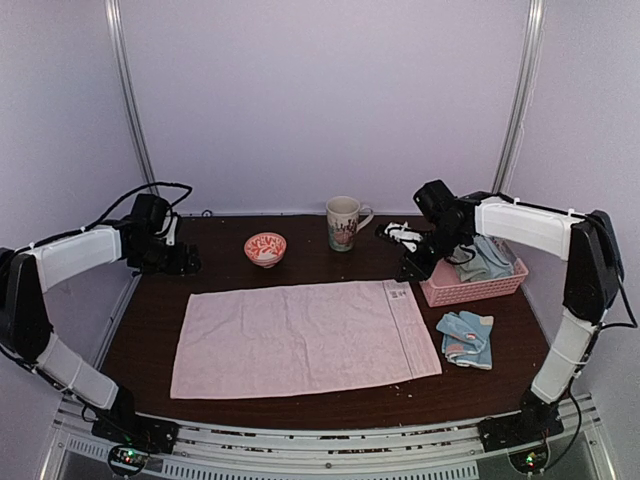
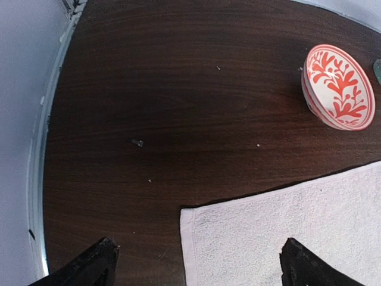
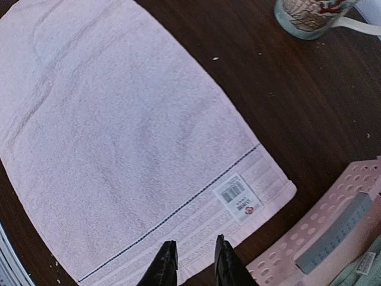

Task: Roll the towels
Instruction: Move the towel to the center of the board.

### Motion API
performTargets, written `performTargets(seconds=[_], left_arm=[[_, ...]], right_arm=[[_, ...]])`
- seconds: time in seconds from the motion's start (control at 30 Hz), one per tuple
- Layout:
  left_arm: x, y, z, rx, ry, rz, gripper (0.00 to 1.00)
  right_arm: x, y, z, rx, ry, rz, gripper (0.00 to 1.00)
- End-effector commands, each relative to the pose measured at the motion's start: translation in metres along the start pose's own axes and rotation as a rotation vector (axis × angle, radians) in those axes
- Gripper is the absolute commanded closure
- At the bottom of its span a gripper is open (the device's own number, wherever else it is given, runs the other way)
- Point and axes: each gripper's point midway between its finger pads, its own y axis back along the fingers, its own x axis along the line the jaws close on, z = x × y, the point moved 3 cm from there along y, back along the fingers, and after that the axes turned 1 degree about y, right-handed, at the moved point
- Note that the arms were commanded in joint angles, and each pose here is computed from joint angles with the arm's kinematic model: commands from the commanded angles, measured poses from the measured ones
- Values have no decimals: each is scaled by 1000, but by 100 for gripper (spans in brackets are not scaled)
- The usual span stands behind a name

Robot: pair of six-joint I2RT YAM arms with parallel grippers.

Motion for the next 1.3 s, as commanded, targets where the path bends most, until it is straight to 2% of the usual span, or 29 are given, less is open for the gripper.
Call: performTargets(seconds=[0.0,0.07,0.2,0.3,0.37,0.47,0.53,0.67,0.77,0.9,0.93,1.13,1.27], left_arm=[[13,38,35,-159,-25,98,2],[14,47,43,-230,-44,104,2],[0,64,58,-354,12,-14,2],[20,73,60,-451,136,89,2],[29,62,55,-472,175,142,2],[20,43,59,-412,51,127,2],[26,24,48,-348,82,147,6],[11,-7,23,-251,101,-23,12],[14,-23,7,-180,110,-10,27],[16,-51,-12,-19,109,12,52],[15,-58,-18,20,102,13,55],[19,-72,-39,114,72,36,55],[16,-77,-40,123,56,24,46]], right_arm=[[-31,17,15,-60,-76,-101,76],[-40,10,14,-16,-77,-127,76],[-57,-6,19,49,-96,-146,76],[-61,-17,23,71,-108,-135,76],[-60,-21,25,71,-103,-125,76],[-57,-25,27,68,-91,-115,76],[-49,-26,30,53,-66,-65,76],[-43,-24,39,16,-45,-28,76],[-40,-25,36,31,-29,-17,77],[-33,-27,30,45,-4,16,78],[-33,-28,29,46,-5,19,78],[-25,-32,31,54,10,40,79],[-22,-34,31,63,20,44,79]])
